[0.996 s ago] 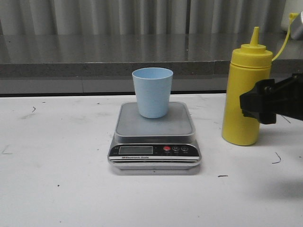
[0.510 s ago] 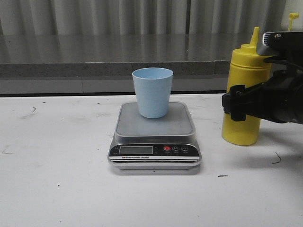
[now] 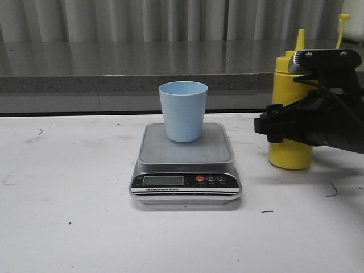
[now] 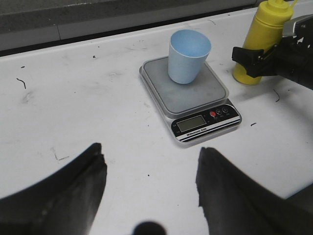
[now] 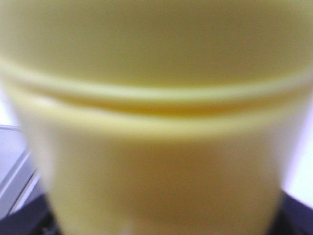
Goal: Pour seasoning into cup on scale with both arms
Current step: 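Close the right gripper around the yellow bottle's body, then lift the yellow bottle and tilt its nozzle toward the blue cup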
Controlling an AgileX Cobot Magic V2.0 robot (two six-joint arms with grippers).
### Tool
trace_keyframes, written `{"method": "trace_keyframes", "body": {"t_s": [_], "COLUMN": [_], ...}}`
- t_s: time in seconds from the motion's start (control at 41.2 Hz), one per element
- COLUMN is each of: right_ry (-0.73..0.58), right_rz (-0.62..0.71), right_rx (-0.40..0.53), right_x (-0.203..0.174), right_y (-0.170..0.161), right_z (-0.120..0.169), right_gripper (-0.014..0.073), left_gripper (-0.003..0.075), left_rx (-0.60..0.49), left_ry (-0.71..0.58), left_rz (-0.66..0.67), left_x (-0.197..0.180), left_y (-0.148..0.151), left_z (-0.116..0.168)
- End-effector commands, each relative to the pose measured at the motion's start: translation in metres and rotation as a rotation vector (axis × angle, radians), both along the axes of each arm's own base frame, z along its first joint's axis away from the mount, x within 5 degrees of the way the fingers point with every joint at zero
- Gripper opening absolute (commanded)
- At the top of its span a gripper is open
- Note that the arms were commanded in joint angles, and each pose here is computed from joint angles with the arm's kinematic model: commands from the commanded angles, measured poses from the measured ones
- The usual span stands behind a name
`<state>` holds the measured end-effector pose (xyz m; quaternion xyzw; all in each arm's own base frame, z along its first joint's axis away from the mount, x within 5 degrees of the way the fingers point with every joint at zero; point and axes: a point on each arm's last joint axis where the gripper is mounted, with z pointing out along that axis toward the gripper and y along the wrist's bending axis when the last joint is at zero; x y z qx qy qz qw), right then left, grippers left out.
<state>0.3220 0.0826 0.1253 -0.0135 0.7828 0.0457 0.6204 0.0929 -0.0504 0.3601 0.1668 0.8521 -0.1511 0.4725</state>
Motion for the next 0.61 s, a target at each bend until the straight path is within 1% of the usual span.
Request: {"method": "trace_keyframes", "body": {"t_s": [0.0, 0.073, 0.17, 0.219, 0.34, 0.486, 0.559, 0.583], "right_ry": [-0.147, -0.131, -0.099, -0.09, -0.082, -0.034, 0.014, 0.009], "right_rz": [-0.014, -0.009, 0.002, 0.012, 0.066, 0.158, 0.221, 0.235], "right_rx": [0.024, 0.029, 0.036, 0.028, -0.03, -0.151, -0.251, -0.279], "right_x": [0.005, 0.003, -0.001, -0.003, -0.012, -0.019, -0.021, -0.021], "right_y": [-0.002, -0.002, -0.002, -0.002, -0.001, 0.003, 0.006, 0.006], "right_z": [0.029, 0.035, 0.048, 0.058, 0.084, 0.117, 0.131, 0.137], "right_gripper": [0.0432, 0.0414, 0.0414, 0.0414, 0.0414, 0.0414, 0.0414, 0.0414], "left_gripper": [0.0407, 0.0407, 0.0407, 0.0407, 0.0407, 0.0407, 0.0407, 0.0407], "left_rx": [-0.052, -0.052, -0.052, -0.052, -0.052, -0.052, -0.052, -0.052], "left_ry": [-0.077, -0.077, -0.077, -0.077, -0.077, -0.077, -0.077, -0.077], "left_rz": [0.003, 0.003, 0.003, 0.003, 0.003, 0.003, 0.003, 0.003], "left_x": [0.002, 0.002, 0.002, 0.002, 0.002, 0.002, 0.002, 0.002], "left_y": [-0.001, -0.001, -0.001, -0.001, -0.001, -0.001, -0.001, -0.001], "left_z": [0.014, 0.014, 0.014, 0.014, 0.014, 0.014, 0.014, 0.014]}}
